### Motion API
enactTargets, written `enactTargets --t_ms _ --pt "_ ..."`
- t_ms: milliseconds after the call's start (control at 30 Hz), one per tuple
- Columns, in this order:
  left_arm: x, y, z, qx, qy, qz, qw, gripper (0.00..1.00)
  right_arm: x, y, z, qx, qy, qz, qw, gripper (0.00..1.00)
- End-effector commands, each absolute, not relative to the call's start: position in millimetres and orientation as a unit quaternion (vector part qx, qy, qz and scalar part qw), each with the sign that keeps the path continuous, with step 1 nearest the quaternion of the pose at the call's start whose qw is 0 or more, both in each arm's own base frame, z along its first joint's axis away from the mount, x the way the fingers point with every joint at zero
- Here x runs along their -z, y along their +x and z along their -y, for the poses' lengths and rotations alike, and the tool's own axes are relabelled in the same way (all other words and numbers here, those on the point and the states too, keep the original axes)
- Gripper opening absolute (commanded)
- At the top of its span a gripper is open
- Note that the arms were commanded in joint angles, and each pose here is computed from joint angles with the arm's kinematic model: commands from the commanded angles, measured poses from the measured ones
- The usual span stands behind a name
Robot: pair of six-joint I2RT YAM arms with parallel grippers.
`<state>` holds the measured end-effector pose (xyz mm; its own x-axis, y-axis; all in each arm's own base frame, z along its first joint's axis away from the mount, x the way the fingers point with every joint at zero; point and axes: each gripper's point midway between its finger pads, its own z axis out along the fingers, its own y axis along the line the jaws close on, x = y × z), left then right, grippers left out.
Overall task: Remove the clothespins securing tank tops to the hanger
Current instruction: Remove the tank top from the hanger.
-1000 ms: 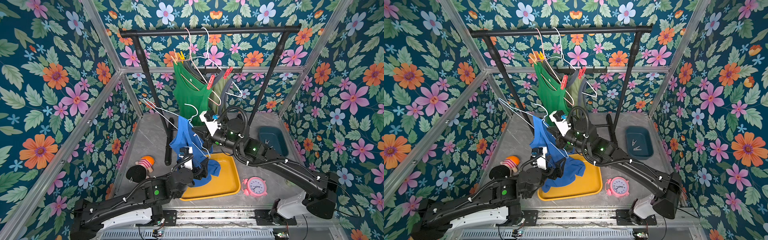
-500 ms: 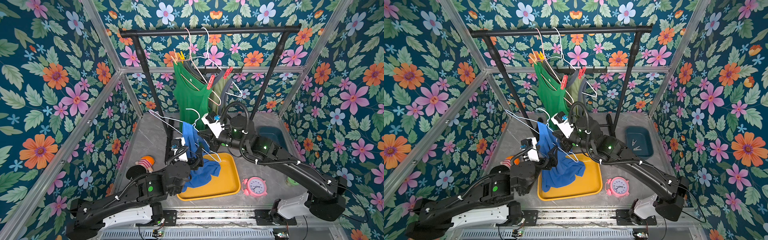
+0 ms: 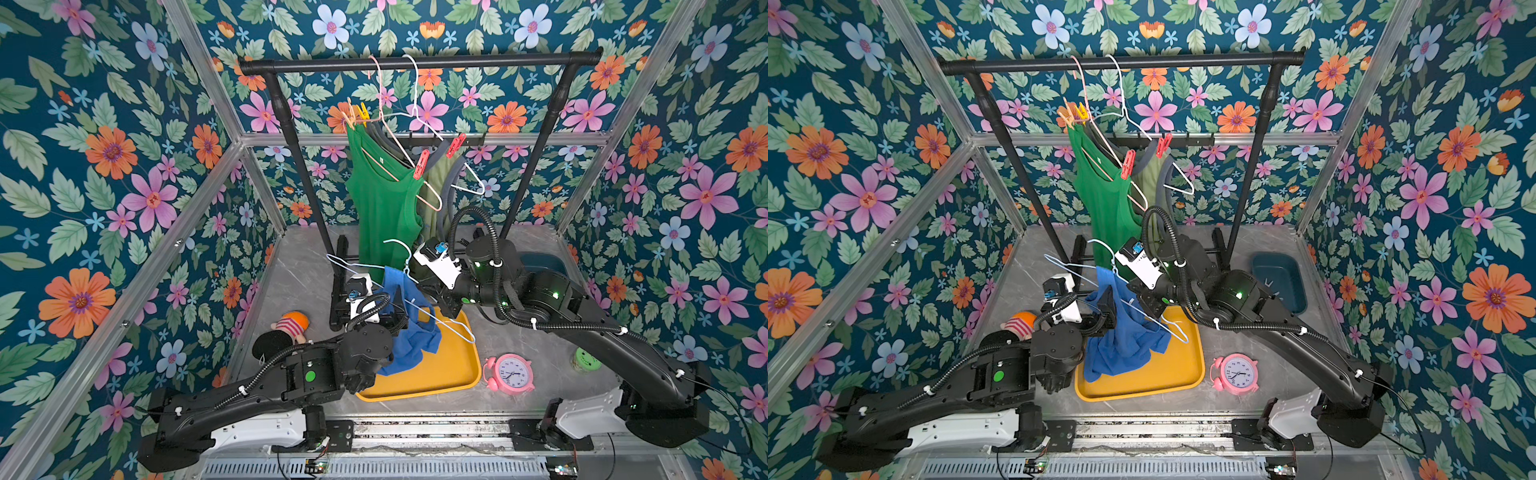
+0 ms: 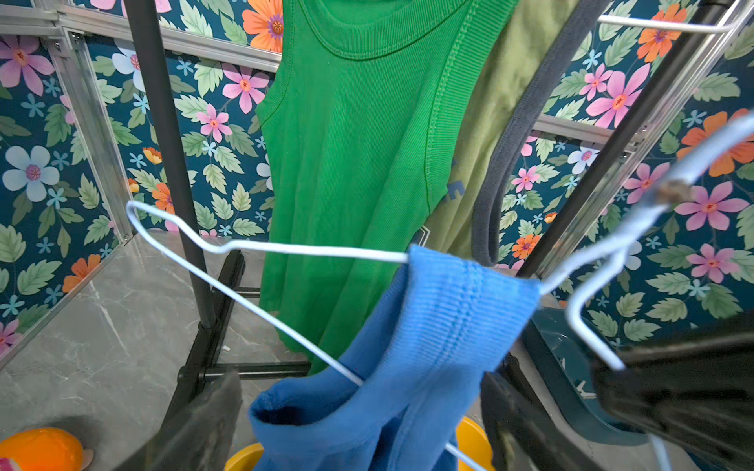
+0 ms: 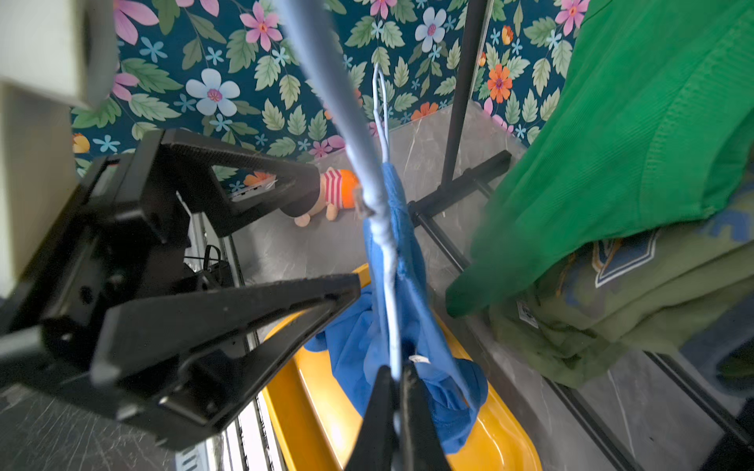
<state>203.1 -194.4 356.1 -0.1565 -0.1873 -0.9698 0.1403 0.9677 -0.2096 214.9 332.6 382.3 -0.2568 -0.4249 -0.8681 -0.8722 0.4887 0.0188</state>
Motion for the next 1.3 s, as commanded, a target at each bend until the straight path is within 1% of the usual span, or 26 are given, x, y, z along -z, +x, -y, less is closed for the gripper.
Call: enactTargets --t_ms 0,200,300,467,633,700,867,1000,1267 --pt "-354.4 203.8 188.7 0.105 -0.022 -0.748 0.655 0.94 -382.3 208.6 -326.7 -0.257 -0.44 -0.751 0.42 0.0" --pt "-356.4 186.8 204.8 0.154 0.022 -0.735 0.66 0.96 -383.5 213.2 -318.3 -0.234 -0.432 -0.76 0.425 0.0" --pt "-360.0 178.6 214.2 0.198 0.053 -0.729 0.653 0.99 -386.1 215.9 -314.1 -0.224 -0.426 -0.762 0.433 0.0" --pt "-365.7 170.9 236.9 0.223 0.11 -0.723 0.644 1.0 -397.2 202.9 -316.9 -0.259 -0.433 -0.751 0.426 0.0" --pt "-371.5 170.8 254.0 0.219 0.131 -0.718 0.648 1.0 -395.2 194.7 -319.2 -0.268 -0.447 -0.746 0.414 0.0" --pt "-373.8 173.6 250.5 0.211 0.118 -0.717 0.654 1.0 -393.9 192.5 -319.2 -0.267 -0.453 -0.745 0.41 0.0" --pt "-374.9 182.9 222.2 0.169 0.054 -0.721 0.67 1.0 -394.5 188.2 -314.9 -0.267 -0.458 -0.741 0.412 0.0" --pt "-372.2 184.1 217.6 0.156 0.053 -0.723 0.671 0.99 -396.4 184.4 -312.9 -0.271 -0.46 -0.739 0.411 0.0" --pt "-367.7 186.5 226.9 0.133 0.063 -0.727 0.671 0.99 -394.2 174.0 -313.4 -0.275 -0.477 -0.736 0.394 0.0"
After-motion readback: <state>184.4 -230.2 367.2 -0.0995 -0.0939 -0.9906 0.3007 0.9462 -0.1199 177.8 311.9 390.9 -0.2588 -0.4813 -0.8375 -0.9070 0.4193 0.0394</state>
